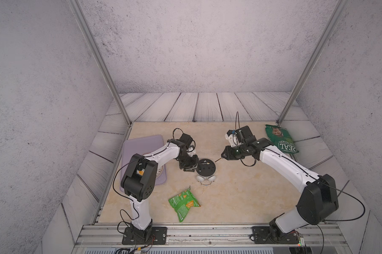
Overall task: Remove the battery from the alarm
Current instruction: Adjust the alarm at the center of the board, then release the battery from the alarm.
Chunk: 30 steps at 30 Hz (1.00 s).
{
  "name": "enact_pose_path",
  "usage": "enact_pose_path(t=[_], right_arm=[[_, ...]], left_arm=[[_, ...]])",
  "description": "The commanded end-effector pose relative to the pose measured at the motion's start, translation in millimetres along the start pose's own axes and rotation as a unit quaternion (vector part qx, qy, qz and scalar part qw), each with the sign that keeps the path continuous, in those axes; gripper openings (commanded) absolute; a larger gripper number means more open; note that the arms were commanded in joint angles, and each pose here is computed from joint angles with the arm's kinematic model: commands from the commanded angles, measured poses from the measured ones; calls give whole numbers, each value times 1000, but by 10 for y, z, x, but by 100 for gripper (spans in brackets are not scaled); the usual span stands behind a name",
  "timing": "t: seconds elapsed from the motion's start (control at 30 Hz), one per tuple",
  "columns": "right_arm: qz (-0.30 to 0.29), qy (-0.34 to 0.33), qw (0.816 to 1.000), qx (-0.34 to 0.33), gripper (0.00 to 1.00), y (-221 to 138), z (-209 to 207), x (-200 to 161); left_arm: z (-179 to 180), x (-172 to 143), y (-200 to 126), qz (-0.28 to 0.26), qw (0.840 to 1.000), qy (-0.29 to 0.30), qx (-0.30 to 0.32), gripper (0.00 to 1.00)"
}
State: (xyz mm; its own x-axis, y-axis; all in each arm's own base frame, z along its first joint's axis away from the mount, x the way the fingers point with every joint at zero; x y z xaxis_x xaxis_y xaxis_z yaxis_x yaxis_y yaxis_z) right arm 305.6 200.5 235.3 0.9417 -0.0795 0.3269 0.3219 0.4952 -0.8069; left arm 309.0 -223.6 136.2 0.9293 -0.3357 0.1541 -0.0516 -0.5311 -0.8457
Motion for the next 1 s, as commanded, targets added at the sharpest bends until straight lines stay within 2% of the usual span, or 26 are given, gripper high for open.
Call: enact_pose_path(t=[0.0, 0.1, 0.3, 0.57, 0.77, 0.97], right_arm=[[37, -35, 996, -70, 0, 100, -30, -34], [51, -61, 994, -77, 0, 190, 91, -14], [51, -97, 988, -105, 0, 382, 238, 41], [53, -71, 991, -96, 0, 538, 332, 102], [48, -46, 990, -128, 0, 642, 249, 122], [54, -35, 991, -116, 0, 722, 258, 109]], left_arm=[[-77, 57, -260, -34, 999, 19, -17, 52], [-9, 98, -336, -58, 998, 27, -7, 59], [50, 275, -214, -61, 997, 48, -6, 55], [149, 314, -75, -57, 997, 53, -7, 51], [198, 281, 17, -46, 998, 50, -11, 48], [223, 260, 77, -38, 998, 45, -16, 44]])
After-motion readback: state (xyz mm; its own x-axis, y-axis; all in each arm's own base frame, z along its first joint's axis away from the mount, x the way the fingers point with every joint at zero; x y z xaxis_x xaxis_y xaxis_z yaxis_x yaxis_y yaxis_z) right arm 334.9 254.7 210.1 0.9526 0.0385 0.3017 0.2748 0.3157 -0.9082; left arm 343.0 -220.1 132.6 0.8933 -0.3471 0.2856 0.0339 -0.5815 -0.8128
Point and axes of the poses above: each gripper's point midway between its finger pads, its own y axis out along the fingers, its own z axis along the line the jaws close on, x = y × z, the point moved 7 cm from there along -y, back along the fingers, and after that the axes turned 15 degrees about y, right-handed, at the moved point
